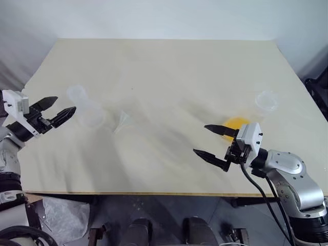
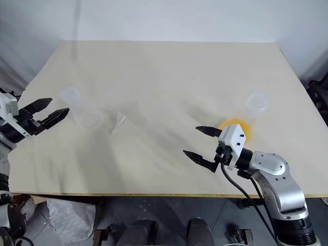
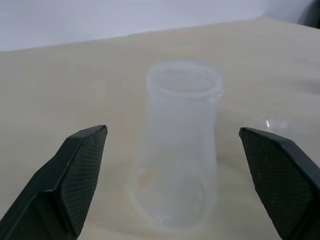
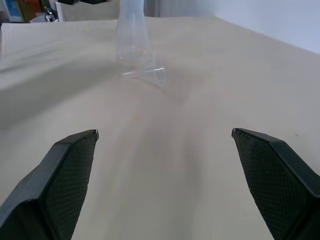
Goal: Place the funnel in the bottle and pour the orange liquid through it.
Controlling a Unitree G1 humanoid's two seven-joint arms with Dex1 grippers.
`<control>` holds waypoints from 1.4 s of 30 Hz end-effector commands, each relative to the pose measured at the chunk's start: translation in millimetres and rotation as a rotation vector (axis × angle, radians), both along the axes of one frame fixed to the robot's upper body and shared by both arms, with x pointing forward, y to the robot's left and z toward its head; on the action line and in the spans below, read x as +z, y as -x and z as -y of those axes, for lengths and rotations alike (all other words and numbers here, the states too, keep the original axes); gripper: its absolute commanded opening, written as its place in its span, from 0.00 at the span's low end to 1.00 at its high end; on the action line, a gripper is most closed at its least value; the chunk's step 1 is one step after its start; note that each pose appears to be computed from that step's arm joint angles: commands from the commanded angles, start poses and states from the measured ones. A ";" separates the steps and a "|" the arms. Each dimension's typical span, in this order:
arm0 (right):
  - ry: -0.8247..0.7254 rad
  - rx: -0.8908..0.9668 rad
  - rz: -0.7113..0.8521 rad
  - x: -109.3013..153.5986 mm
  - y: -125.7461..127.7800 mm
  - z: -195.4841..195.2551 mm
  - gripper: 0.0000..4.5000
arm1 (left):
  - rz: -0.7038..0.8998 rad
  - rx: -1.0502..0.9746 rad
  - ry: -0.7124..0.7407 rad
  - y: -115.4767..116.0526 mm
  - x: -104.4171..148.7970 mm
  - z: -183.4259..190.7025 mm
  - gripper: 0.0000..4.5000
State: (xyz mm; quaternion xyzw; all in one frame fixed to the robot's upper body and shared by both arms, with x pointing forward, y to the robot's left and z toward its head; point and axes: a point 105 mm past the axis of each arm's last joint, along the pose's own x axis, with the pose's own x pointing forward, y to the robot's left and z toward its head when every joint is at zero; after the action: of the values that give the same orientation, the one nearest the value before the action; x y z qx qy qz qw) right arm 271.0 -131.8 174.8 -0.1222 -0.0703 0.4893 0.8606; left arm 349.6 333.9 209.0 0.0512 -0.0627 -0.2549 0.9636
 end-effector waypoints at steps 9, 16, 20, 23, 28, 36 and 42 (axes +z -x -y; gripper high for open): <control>-0.022 0.017 0.045 10.4 4.5 -8.8 1.00 | 0.017 -0.049 -0.054 -27.5 7.2 19.1 1.00; -0.021 0.016 0.048 11.2 5.5 -9.9 1.00 | 0.042 -0.027 -0.054 -36.3 12.3 21.8 1.00; -0.021 0.009 0.050 11.4 5.5 -9.7 1.00 | 0.032 -0.004 -0.043 -39.3 13.1 18.9 0.96; -0.021 0.005 0.049 11.7 4.9 -9.7 1.00 | 0.025 -0.018 -0.038 -39.3 12.3 20.1 0.79; -0.019 0.001 0.052 13.0 3.0 -9.1 1.00 | 0.013 -0.048 -0.043 -38.8 10.2 24.0 0.52; -0.016 0.007 0.051 18.3 3.0 -4.0 1.00 | 0.105 -0.201 -0.085 -30.5 46.3 49.0 0.52; -0.004 0.049 0.009 12.3 11.7 2.1 1.00 | 0.141 -0.323 -0.142 -16.3 68.1 88.8 0.52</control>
State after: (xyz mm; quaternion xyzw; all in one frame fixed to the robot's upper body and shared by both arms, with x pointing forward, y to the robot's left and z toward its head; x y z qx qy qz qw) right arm 265.0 -133.7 176.3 -0.1152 -0.0573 0.5015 0.8555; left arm 371.1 259.0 265.5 0.1205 -0.1022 -0.3875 0.9082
